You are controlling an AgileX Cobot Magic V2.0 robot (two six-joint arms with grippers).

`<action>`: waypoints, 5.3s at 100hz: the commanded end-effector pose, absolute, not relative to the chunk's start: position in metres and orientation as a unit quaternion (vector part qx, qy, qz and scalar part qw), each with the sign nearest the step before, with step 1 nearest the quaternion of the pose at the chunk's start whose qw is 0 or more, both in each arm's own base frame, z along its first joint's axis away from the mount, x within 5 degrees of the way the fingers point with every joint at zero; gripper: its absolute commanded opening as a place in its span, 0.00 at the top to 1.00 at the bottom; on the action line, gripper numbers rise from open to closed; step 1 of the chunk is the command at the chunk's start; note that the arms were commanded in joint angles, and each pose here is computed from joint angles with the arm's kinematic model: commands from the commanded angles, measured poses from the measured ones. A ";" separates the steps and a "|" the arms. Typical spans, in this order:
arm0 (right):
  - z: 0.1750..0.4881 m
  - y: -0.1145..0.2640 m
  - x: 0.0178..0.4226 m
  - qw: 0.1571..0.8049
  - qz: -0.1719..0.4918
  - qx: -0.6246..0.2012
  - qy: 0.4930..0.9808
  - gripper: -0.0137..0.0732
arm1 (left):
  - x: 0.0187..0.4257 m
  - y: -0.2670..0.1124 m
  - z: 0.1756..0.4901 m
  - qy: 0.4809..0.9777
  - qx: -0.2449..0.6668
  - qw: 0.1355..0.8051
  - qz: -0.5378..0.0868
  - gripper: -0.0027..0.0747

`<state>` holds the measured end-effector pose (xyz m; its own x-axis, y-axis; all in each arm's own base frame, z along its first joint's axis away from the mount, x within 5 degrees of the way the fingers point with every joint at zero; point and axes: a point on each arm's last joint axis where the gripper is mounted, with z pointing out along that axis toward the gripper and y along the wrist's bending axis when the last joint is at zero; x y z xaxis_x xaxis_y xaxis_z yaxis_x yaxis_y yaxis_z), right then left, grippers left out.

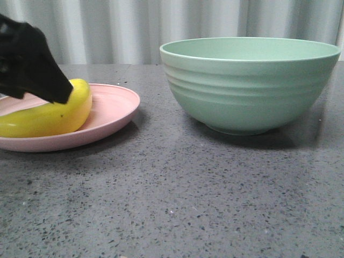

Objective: Transfer banana from pink plate to green bowl

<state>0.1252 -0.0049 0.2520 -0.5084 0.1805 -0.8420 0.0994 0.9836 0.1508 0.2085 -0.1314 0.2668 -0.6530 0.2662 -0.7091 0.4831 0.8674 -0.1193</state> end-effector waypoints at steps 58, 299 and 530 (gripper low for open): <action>0.267 -0.006 0.130 0.517 0.040 0.081 0.851 0.92 | 0.228 -0.146 0.273 0.886 0.191 0.388 -0.170 0.68; 0.357 0.134 0.248 0.408 0.351 -0.008 0.843 0.93 | 0.140 -0.216 0.370 0.752 0.347 0.456 -0.324 0.44; 0.375 0.026 0.092 0.724 0.120 -0.075 0.676 0.93 | 0.065 -0.096 0.349 0.631 0.276 0.613 -0.387 0.99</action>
